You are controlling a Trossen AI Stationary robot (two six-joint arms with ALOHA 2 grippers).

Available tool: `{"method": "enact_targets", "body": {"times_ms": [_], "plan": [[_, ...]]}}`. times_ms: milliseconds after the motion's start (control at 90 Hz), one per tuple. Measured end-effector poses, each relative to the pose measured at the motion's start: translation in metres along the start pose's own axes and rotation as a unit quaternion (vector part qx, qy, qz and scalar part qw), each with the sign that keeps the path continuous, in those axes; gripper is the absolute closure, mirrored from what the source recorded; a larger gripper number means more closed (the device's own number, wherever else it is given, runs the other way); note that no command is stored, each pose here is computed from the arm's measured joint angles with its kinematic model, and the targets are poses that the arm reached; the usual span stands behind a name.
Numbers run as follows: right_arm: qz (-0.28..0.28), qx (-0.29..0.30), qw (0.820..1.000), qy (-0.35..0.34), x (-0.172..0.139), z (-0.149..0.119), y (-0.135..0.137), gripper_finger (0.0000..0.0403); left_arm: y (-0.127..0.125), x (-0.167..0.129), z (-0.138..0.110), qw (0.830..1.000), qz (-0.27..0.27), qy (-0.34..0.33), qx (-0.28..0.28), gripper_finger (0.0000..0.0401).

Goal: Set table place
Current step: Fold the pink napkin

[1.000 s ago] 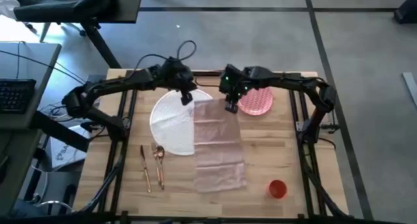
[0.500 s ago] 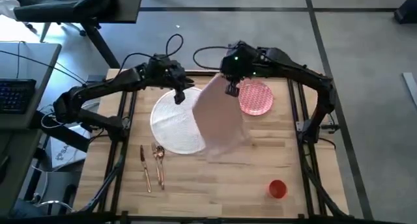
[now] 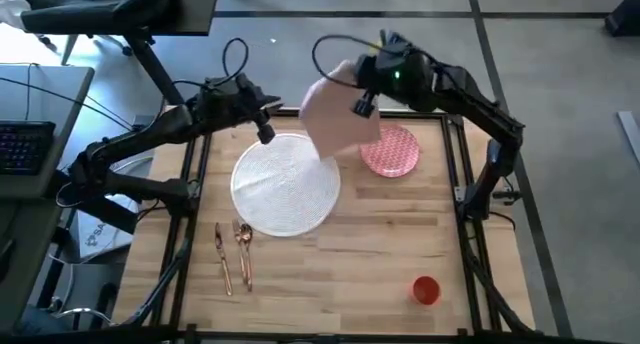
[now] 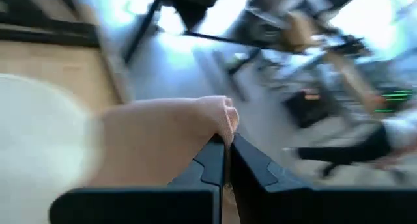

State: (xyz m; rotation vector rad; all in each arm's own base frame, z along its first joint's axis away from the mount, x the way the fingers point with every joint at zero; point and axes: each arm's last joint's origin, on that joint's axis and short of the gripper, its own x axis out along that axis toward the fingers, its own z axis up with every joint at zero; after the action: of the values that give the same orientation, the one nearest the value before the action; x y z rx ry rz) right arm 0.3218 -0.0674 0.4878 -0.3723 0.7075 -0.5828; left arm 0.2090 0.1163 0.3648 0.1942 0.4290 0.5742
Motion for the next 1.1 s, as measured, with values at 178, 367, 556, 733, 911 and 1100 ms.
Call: {"method": "enact_targets", "body": {"times_ms": [178,367,556,733,911,1100], "plan": [[0.169,-0.018,0.982,0.081,0.022,-0.023,0.087,0.0403,-0.006,-0.004,-0.004,0.999,-0.049,0.016,0.003,0.0336],[0.296,-0.001,0.947,0.127,0.045,-0.056,0.162,0.0403,-0.021,-0.007,-0.010,0.990,-0.130,0.046,0.014,0.0336],[0.330,0.017,0.922,0.201,0.054,-0.095,0.205,0.0403,-0.046,-0.011,-0.022,0.966,-0.244,0.080,-0.013,0.0336],[0.366,0.017,0.903,0.225,0.046,-0.118,0.240,0.0403,-0.085,-0.012,-0.044,0.932,-0.339,0.119,-0.046,0.0336],[0.405,-0.045,0.892,0.197,0.017,-0.129,0.275,0.0403,-0.124,-0.010,-0.061,0.918,-0.377,0.100,-0.076,0.0336],[0.433,-0.038,0.884,0.171,0.002,-0.160,0.315,0.0403,-0.168,0.001,-0.076,0.916,-0.373,0.093,-0.110,0.0336]]}}
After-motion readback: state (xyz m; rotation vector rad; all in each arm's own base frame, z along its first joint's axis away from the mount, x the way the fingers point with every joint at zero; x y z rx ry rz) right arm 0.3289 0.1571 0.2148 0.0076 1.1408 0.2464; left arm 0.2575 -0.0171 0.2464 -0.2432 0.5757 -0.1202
